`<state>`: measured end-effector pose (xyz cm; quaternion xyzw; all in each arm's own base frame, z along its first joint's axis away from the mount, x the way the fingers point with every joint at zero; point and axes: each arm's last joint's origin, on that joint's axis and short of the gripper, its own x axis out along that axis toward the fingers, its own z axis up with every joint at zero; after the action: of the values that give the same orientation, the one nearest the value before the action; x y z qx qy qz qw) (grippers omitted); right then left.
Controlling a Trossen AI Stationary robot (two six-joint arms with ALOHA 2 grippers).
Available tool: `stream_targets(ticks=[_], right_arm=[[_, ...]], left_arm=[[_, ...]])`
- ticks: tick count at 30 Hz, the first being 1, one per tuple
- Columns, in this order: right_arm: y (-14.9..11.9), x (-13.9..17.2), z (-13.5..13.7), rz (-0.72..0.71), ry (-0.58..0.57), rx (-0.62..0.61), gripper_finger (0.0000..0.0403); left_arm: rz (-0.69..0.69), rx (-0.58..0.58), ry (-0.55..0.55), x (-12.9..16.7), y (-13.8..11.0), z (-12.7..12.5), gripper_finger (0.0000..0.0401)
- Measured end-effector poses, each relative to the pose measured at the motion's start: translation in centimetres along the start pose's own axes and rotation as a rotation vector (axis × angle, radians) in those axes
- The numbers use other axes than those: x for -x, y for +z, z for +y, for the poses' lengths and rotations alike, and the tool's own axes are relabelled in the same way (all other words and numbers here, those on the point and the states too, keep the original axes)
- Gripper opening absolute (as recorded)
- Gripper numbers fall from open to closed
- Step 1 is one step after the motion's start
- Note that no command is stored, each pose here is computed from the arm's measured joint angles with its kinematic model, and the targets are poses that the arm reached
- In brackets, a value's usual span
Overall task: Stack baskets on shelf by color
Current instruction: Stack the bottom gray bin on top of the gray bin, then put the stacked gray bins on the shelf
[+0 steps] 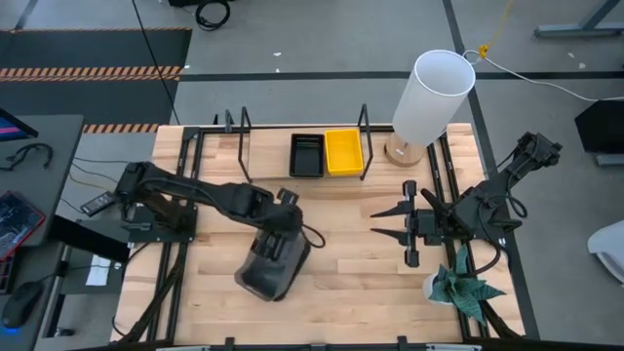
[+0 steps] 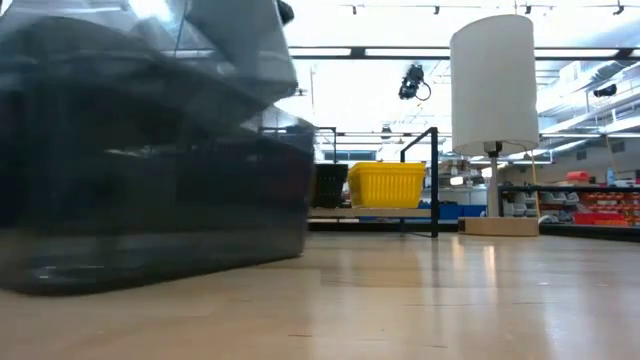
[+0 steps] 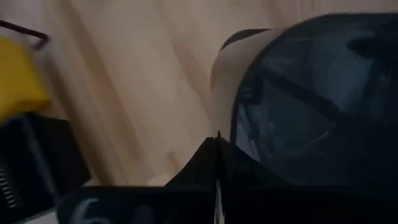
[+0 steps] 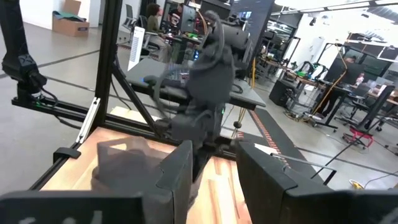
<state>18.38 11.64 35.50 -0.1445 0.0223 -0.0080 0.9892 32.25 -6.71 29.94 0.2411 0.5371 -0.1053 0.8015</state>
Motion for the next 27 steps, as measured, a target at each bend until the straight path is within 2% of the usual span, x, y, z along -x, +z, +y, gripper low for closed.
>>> stream_targets(ticks=[8, 13, 16, 23, 27], right_arm=[[0.0, 0.0, 0.0, -0.003, 0.017, -0.003, 0.0130], [0.0, 0.0, 0.0, -0.002, 0.017, -0.002, 0.0130], [0.0, 0.0, 0.0, -0.002, 0.017, -0.004, 0.0130], [0.0, 0.0, 0.0, -0.002, 0.017, -0.010, 0.0130], [-0.1, 0.0, 0.0, 0.000, 0.018, -0.008, 0.0130]], left_arm=[[0.128, -0.025, -0.159, -3.1, 0.0, -1.2, 0.0004], [0.123, -0.023, -0.155, -3.0, 0.2, -1.7, 0.0012], [0.125, 0.003, -0.116, -2.9, 0.3, -1.9, 0.0045], [0.152, 0.036, -0.082, -2.6, 0.3, -2.6, 0.0153], [0.130, 0.126, -0.090, -1.6, 0.4, -3.4, 0.0192]])
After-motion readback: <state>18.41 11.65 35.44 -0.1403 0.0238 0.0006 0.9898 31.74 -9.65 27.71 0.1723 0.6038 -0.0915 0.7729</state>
